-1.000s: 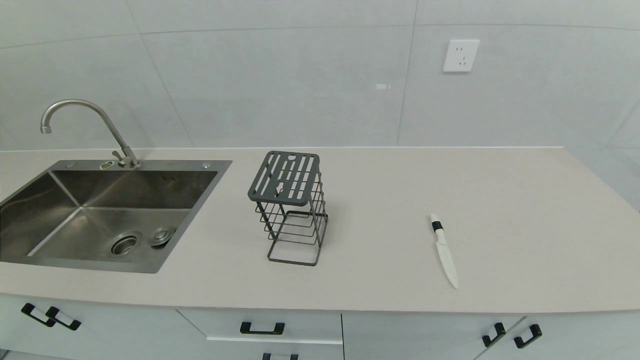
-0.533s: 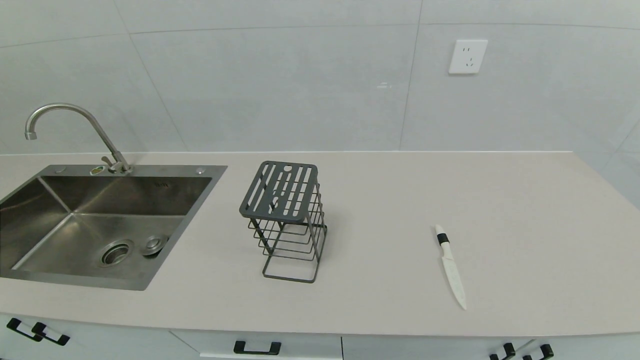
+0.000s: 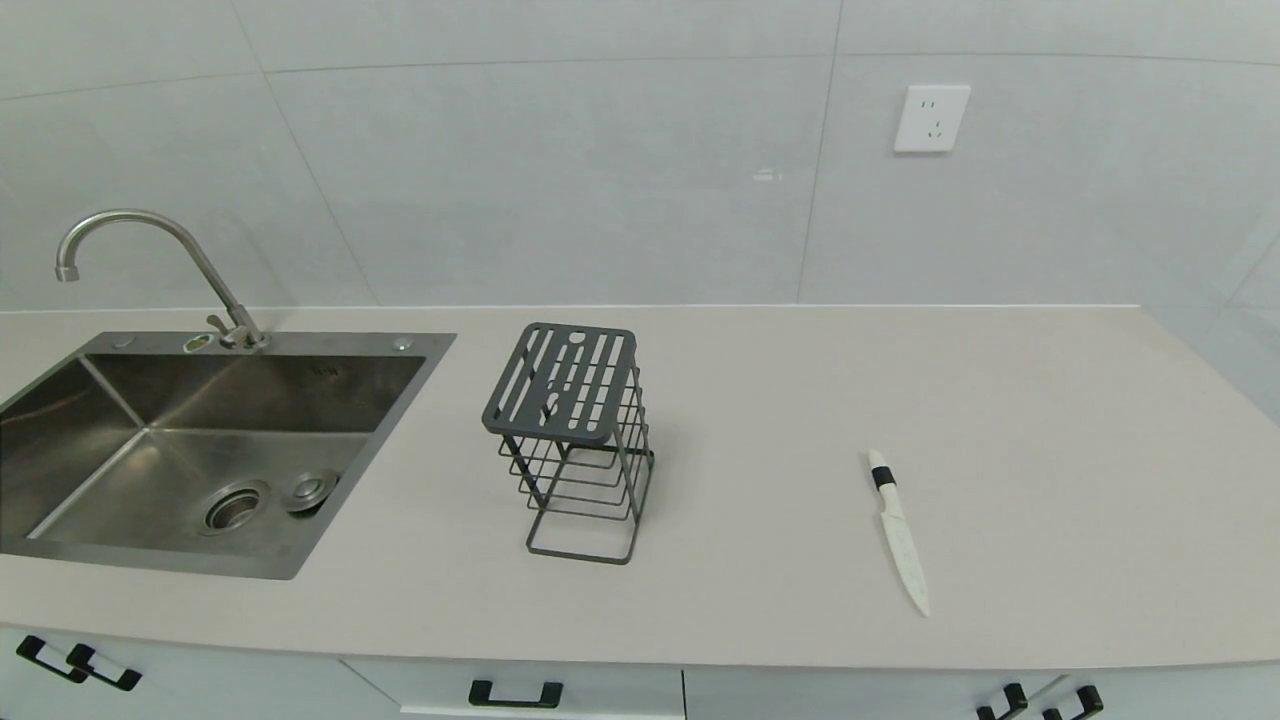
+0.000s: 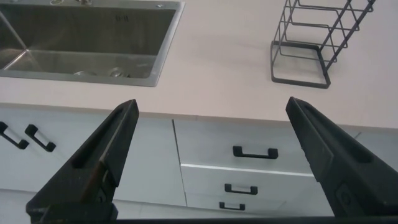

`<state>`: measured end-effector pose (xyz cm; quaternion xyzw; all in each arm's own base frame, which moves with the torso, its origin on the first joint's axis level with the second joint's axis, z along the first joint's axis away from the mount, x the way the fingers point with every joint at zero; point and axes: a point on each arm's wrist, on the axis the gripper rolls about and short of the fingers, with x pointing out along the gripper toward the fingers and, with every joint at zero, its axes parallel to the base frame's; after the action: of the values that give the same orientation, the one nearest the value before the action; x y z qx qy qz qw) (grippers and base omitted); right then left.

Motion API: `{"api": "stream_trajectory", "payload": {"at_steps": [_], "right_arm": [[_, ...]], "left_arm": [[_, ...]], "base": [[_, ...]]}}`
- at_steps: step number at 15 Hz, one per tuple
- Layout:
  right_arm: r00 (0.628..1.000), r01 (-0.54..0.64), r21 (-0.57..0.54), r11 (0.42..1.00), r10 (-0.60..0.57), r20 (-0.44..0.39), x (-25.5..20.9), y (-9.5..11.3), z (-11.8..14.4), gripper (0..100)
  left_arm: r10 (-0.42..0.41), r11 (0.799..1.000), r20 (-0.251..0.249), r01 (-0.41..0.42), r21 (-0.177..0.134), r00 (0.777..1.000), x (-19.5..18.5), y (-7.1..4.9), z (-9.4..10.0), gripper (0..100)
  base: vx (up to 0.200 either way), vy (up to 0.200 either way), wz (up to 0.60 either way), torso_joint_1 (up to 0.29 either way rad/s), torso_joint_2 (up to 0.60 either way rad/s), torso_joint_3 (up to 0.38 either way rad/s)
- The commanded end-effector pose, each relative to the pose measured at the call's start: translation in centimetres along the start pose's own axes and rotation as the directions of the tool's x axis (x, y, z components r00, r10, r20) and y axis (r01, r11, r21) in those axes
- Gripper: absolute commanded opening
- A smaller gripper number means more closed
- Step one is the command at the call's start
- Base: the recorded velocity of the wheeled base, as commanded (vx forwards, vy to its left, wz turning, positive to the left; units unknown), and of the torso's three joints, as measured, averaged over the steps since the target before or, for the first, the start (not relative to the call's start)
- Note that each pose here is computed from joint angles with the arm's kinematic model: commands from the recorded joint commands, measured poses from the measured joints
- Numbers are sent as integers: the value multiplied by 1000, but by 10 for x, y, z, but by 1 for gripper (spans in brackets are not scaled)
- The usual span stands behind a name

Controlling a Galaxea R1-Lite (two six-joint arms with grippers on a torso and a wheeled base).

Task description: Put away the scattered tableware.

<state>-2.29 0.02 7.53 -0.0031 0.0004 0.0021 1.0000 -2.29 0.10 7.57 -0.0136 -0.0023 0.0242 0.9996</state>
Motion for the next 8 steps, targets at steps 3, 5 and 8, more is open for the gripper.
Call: {"api": "stream_trajectory", "payload": {"at_steps": [3, 5, 8], "right_arm": [[1000, 0, 0, 1000, 0, -1, 0, 0, 0, 100], [1000, 0, 2, 1000, 0, -1, 0, 0, 0, 100], [1000, 0, 2, 1000, 0, -1, 0, 0, 0, 100]], "left_arm": [[1, 1000, -1, -1, -1, 1000, 0, 0, 0, 100], [1, 1000, -1, -1, 1, 1000, 0, 0, 0, 100], [1, 1000, -1, -1, -1, 1000, 0, 0, 0, 100]], "base": [[0, 0, 0, 0, 0, 0], [0, 0, 0, 35, -4, 35], [0, 0, 0, 225, -40, 188]]}}
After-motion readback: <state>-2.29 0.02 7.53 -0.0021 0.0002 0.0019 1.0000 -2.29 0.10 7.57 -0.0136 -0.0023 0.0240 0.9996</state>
